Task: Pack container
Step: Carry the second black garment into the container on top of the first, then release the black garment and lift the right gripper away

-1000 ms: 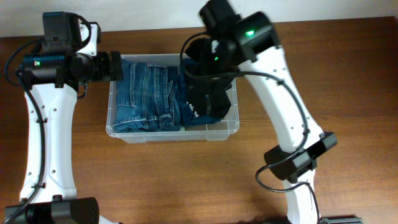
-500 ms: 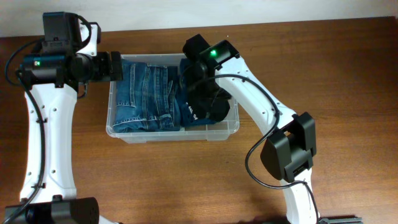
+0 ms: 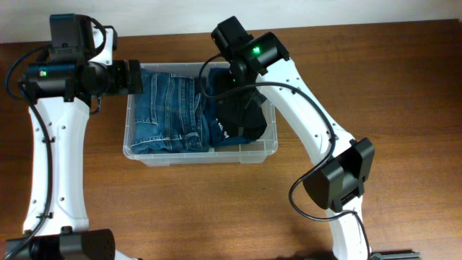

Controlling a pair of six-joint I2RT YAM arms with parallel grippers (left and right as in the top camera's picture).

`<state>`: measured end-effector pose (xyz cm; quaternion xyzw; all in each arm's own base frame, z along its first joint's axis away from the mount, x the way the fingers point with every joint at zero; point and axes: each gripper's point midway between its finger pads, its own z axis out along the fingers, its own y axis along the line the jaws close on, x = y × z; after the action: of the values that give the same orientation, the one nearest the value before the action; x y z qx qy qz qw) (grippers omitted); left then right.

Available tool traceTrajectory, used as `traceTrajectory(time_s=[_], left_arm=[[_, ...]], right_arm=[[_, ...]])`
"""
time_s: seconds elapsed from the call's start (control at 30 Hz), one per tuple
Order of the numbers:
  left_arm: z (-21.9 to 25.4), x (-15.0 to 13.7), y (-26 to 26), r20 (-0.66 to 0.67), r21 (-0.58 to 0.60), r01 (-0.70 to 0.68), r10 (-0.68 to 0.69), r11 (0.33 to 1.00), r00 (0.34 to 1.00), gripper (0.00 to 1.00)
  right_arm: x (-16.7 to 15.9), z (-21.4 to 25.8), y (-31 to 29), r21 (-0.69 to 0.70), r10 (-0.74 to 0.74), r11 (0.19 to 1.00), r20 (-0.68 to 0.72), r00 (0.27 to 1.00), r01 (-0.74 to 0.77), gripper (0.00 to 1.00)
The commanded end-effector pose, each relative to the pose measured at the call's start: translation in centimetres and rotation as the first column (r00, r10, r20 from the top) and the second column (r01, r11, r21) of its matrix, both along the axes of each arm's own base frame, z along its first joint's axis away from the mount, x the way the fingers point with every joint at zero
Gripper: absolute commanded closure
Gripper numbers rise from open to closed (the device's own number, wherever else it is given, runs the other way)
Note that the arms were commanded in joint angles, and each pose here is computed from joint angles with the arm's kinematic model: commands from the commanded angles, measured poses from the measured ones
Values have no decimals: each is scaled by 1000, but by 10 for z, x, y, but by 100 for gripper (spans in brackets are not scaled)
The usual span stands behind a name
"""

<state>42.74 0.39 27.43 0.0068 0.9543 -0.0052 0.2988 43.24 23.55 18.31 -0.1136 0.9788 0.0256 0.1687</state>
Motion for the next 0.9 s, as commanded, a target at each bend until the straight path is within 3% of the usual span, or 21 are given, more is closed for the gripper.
traceTrajectory(time_s=[0.0,0.03,0.07,0.47,0.7,0.77,0.83,0.87], left_arm=[[1,-1,3,3,-1,-16,16,1000,1000,1],[1,-1,3,2,-1,-16,16,1000,1000,1],[1,-1,3,2,-1,-16,16,1000,1000,1],[1,-1,3,3,-1,-16,16,1000,1000,1],[1,-1,3,2,-1,-16,16,1000,1000,1],[1,-1,3,2,-1,-16,16,1000,1000,1],[1,-1,3,2,-1,-16,16,1000,1000,1],[1,-1,3,2,-1,-16,16,1000,1000,1]], right_arm=[[4,-4,6,-2,29,1000,20,999,-29,75],[7,-15,7,-7,29,1000,11,1000,-29,83],[8,-25,8,-13,29,999,0,1000,-29,85],[-5,-121,1,-62,28,997,-106,994,-35,86],[10,-81,11,-24,49,998,-23,999,-50,85],[17,-56,14,-4,50,999,17,999,-50,79],[24,-17,13,11,64,998,73,995,-64,62],[26,-5,11,16,57,998,90,994,-59,60]])
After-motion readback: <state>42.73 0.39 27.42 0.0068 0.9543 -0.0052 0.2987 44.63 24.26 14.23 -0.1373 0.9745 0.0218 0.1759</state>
